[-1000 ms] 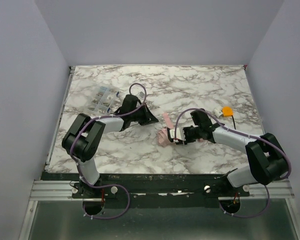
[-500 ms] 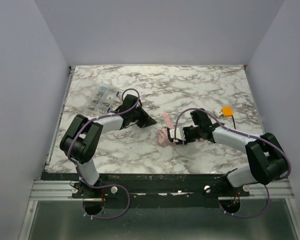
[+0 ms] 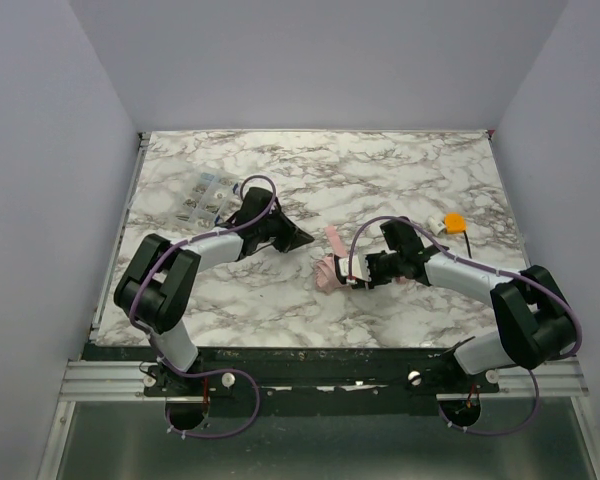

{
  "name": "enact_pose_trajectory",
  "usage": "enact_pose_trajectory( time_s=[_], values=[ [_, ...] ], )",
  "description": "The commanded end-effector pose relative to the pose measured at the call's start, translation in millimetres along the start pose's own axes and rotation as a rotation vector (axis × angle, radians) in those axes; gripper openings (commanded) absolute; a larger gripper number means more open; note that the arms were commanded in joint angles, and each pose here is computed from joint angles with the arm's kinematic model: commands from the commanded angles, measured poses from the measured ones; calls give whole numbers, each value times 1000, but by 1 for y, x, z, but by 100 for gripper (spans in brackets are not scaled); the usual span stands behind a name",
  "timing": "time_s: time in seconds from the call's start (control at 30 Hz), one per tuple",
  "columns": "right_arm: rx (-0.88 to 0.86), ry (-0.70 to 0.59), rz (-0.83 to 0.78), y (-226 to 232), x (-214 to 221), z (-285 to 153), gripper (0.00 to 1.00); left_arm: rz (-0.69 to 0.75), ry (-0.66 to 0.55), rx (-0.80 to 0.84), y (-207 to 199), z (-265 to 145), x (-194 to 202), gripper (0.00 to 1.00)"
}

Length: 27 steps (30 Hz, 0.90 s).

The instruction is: Put away the umbrella

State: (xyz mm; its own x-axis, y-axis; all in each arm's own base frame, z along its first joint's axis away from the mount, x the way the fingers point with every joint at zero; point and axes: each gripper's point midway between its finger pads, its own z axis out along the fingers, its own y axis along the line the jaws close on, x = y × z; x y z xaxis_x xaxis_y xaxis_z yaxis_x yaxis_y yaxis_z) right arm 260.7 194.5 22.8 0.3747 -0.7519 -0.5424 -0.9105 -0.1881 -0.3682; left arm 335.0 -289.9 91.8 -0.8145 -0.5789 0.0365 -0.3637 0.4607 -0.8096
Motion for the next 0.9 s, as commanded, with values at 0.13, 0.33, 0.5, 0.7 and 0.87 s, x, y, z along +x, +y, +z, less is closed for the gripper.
enact_pose_trajectory(
  time_s=[0.13,0.33,0.5,0.7,0.87],
  values=[
    [-243,202,83,79,49,0,1,-39,-10,35,-7,-6,-2,0],
    [-243,204,85,79,49,0,1,-51,-2,47,-5,-6,-1,2],
    [-243,202,85,78,49,1,1,-41,4,76,-7,-7,0,42],
    [-245,203,87,79,49,1,1,-22,-8,114,-11,-11,-1,0],
    [-246,204,88,79,49,1,1,-25,-12,120,-10,-12,-2,0]
  ],
)
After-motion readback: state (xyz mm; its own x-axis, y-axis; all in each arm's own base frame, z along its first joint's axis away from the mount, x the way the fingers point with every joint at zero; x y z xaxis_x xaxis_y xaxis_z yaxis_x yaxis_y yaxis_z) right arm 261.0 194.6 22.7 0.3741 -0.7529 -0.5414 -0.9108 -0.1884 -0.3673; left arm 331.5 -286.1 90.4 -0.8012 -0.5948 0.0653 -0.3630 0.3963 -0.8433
